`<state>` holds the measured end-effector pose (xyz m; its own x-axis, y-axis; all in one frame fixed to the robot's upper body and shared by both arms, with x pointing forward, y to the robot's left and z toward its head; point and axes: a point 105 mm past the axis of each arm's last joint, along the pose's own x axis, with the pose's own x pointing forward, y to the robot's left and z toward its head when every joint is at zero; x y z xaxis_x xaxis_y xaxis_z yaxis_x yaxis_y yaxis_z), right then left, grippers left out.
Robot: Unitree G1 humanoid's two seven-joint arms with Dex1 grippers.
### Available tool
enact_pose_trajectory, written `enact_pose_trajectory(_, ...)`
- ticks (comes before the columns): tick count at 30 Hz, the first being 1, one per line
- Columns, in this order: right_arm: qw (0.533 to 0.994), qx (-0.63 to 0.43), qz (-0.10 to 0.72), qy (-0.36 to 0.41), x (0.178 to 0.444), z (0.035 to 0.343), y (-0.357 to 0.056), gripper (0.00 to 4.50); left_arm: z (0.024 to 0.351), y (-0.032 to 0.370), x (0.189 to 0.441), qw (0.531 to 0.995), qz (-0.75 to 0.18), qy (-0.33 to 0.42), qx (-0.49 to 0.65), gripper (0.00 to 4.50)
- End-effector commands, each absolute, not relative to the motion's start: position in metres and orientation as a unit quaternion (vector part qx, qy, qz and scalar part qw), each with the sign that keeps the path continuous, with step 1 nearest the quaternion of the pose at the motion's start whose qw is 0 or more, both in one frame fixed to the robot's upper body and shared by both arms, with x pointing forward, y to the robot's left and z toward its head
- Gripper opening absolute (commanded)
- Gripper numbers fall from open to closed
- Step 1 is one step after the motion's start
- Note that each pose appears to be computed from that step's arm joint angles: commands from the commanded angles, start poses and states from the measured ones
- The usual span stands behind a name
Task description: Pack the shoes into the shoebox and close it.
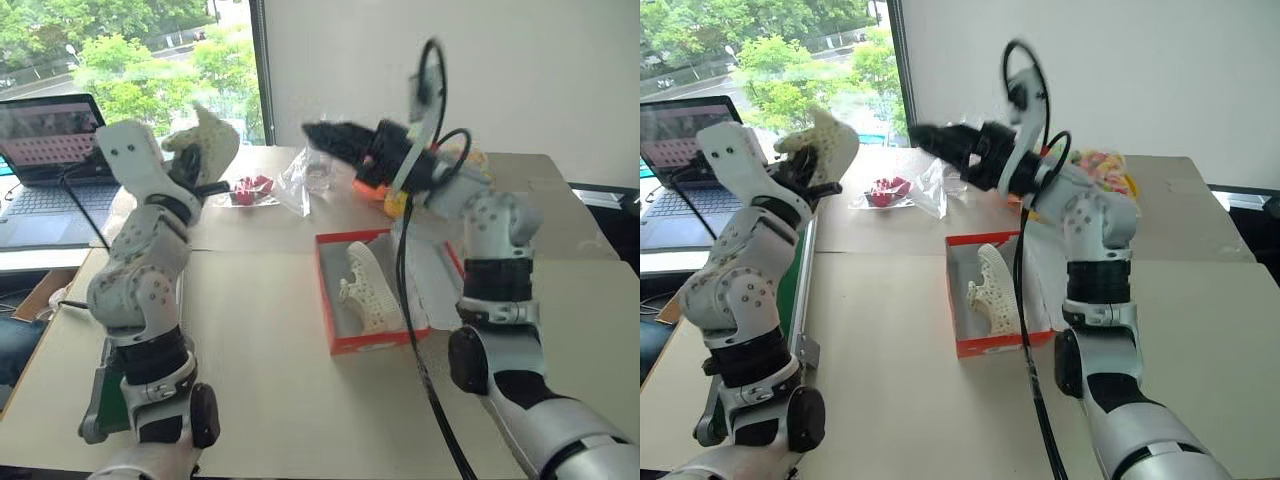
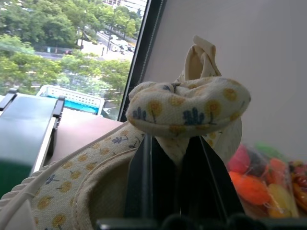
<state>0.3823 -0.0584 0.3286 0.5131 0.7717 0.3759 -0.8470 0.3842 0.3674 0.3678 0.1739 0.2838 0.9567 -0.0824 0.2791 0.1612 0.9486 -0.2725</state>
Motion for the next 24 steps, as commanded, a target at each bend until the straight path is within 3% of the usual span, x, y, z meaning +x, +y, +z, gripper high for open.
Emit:
enact_pose_trajectory(1,0.814,0.345,0.462,-0.075,0.389,0.343,-0.072,4.5,0.314,0.137,0.362,0.963,-0.138,-0.177,-0.151,0.04)
enact_pose_trajectory(5,0.818,0.362,0.443,-0.066,0.394,0.343,-0.077,4.5,0.326,0.099,0.365,0.949,-0.202,-0.181,-0.16,0.04)
enact_pose_trajectory(11,0.827,0.352,0.434,-0.062,0.392,0.341,-0.078,4.5,0.326,0.076,0.369,0.941,-0.226,-0.178,-0.178,0.04)
enact_pose_trajectory(24,0.843,0.328,0.424,-0.043,0.394,0.33,-0.077,4.5,0.331,0.065,0.368,0.935,-0.237,-0.186,-0.188,0.04)
